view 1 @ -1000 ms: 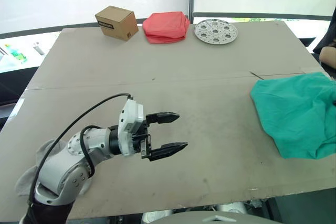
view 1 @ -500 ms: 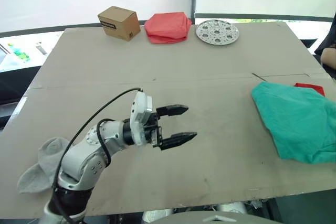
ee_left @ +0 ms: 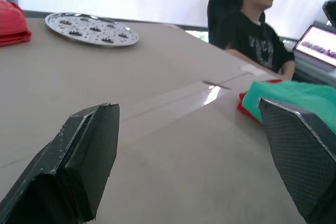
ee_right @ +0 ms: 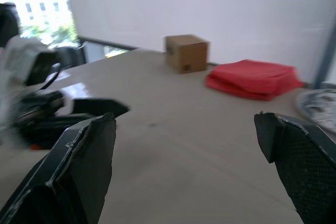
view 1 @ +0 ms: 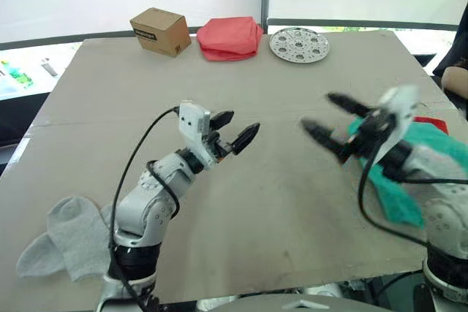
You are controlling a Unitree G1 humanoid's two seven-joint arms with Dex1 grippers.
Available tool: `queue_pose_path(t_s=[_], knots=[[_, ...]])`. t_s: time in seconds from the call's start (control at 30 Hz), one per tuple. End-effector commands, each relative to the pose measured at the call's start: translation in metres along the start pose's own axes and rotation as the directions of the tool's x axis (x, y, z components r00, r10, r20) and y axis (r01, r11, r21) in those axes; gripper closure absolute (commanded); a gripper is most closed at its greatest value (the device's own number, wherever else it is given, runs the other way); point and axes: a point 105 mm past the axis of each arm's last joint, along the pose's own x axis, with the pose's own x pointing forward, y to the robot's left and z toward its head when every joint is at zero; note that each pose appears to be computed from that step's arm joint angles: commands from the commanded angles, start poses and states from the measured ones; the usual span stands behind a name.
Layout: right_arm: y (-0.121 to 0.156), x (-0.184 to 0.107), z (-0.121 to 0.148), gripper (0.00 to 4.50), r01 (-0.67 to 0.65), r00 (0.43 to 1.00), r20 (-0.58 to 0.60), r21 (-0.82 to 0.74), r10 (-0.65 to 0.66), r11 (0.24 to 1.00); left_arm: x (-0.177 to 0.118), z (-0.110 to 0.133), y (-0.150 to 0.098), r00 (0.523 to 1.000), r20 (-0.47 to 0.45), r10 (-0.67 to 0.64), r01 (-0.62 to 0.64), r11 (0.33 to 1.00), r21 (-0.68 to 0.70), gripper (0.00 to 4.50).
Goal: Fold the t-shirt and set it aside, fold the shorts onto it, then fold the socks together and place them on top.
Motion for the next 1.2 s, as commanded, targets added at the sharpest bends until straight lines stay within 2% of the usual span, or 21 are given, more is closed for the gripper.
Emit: queue_pose_path(t_s=[0.03,0.13,0.23,0.33,0.4,0.5,0.67,0.77,0.9,1.03,1.2], knots=[[0.024,-0.003,-0.01,0.06,-0.236,0.971,-0.049,-0.056,0.233,0.97,-0.042,0.01,0.003,0.999,-0.007,0.051,-0.051,0.996,0.08,0.0],[0.032,-0.001,-0.015,0.06,-0.366,0.93,-0.069,-0.068,0.361,0.928,-0.097,0.004,0.015,0.98,-0.071,0.187,-0.178,0.977,0.114,0.0],[0.04,0.003,-0.019,0.06,-0.446,0.894,-0.078,-0.071,0.44,0.892,-0.132,0.0,0.022,0.953,-0.119,0.278,-0.262,0.956,0.135,0.0],[0.055,0.0,-0.024,0.06,-0.575,0.817,-0.11,-0.089,0.566,0.813,-0.195,-0.015,0.027,0.85,-0.23,0.475,-0.44,0.878,0.187,0.0],[0.056,0.007,-0.024,0.06,-0.594,0.804,-0.091,-0.098,0.587,0.799,-0.218,-0.02,0.032,0.795,-0.279,0.538,-0.493,0.842,0.218,0.0],[0.058,0.014,-0.039,0.06,-0.62,0.784,-0.117,-0.107,0.609,0.778,-0.233,-0.023,0.038,0.749,-0.307,0.588,-0.53,0.809,0.256,0.0],[0.06,0.024,-0.034,0.06,-0.611,0.792,-0.076,-0.106,0.606,0.785,-0.252,-0.022,0.032,0.734,-0.31,0.605,-0.542,0.796,0.27,0.0],[0.058,0.024,-0.041,0.06,-0.61,0.793,-0.089,-0.114,0.603,0.784,-0.254,-0.022,0.025,0.769,-0.33,0.548,-0.493,0.836,0.24,0.0],[0.055,0.029,-0.037,0.06,-0.588,0.809,-0.061,-0.12,0.585,0.8,-0.269,-0.02,0.017,0.781,-0.427,0.455,-0.382,0.89,0.249,0.0],[0.056,0.027,-0.039,0.06,-0.589,0.808,-0.071,-0.124,0.585,0.799,-0.284,-0.023,0.023,0.749,-0.488,0.448,-0.352,0.893,0.279,0.0],[0.055,0.027,-0.037,0.06,-0.567,0.823,-0.066,-0.128,0.564,0.813,-0.29,-0.04,0.028,0.715,-0.544,0.44,-0.316,0.897,0.309,0.0]])
